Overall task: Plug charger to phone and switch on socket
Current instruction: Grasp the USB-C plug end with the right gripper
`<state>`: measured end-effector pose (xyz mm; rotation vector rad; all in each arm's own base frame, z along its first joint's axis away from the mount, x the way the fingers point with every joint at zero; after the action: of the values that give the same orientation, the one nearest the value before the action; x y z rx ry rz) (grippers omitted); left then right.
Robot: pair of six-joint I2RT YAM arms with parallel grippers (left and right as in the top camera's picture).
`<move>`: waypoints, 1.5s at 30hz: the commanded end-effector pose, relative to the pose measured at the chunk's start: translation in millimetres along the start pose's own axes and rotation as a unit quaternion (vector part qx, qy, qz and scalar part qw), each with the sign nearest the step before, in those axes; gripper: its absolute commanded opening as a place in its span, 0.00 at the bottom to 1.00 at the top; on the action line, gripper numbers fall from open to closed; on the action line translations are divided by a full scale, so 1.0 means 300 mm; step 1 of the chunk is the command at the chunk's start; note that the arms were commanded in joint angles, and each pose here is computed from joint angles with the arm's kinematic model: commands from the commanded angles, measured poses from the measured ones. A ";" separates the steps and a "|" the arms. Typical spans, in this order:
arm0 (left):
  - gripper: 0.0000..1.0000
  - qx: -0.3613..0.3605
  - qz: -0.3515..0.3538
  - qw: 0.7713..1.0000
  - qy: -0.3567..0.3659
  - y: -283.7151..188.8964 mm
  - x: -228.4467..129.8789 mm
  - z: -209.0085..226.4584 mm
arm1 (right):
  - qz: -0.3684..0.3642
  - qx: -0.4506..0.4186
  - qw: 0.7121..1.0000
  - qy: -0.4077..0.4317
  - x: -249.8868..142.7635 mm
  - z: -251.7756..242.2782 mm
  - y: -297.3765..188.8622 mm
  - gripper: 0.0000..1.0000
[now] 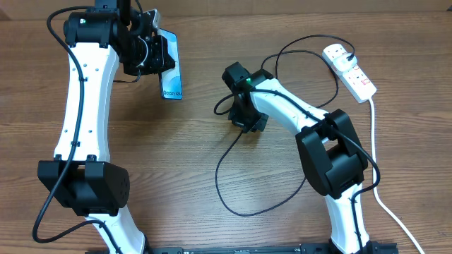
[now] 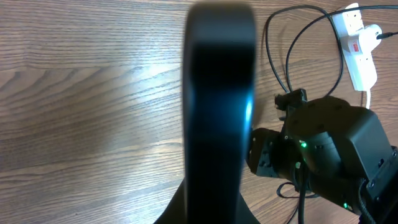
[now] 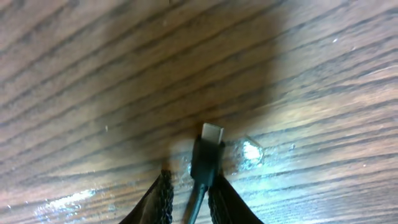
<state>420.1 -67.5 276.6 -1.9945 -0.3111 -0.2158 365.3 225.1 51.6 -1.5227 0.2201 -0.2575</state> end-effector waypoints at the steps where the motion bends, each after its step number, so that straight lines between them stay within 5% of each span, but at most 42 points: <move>1: 0.04 -0.003 -0.005 1.000 0.001 -0.007 0.001 -0.015 | -0.006 -0.026 1.000 0.007 0.018 -0.034 0.045 0.19; 45: 0.04 -0.003 -0.005 1.000 0.001 -0.007 0.001 -0.015 | 0.020 -0.014 1.000 0.007 -0.010 -0.027 0.051 0.12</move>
<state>420.1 -67.5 276.6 -1.9944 -0.3108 -0.2162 366.3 224.0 51.6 -1.5142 0.2285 -0.2578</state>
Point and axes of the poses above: each gripper's point midway between its finger pads, its own y axis out along the fingers, its own z axis along the line the jaws close on, x = y × z, the point moved 5 cm from there along -y, back along the fingers, and after that the axes turned 3 degrees about -y, right-handed, at the moved point
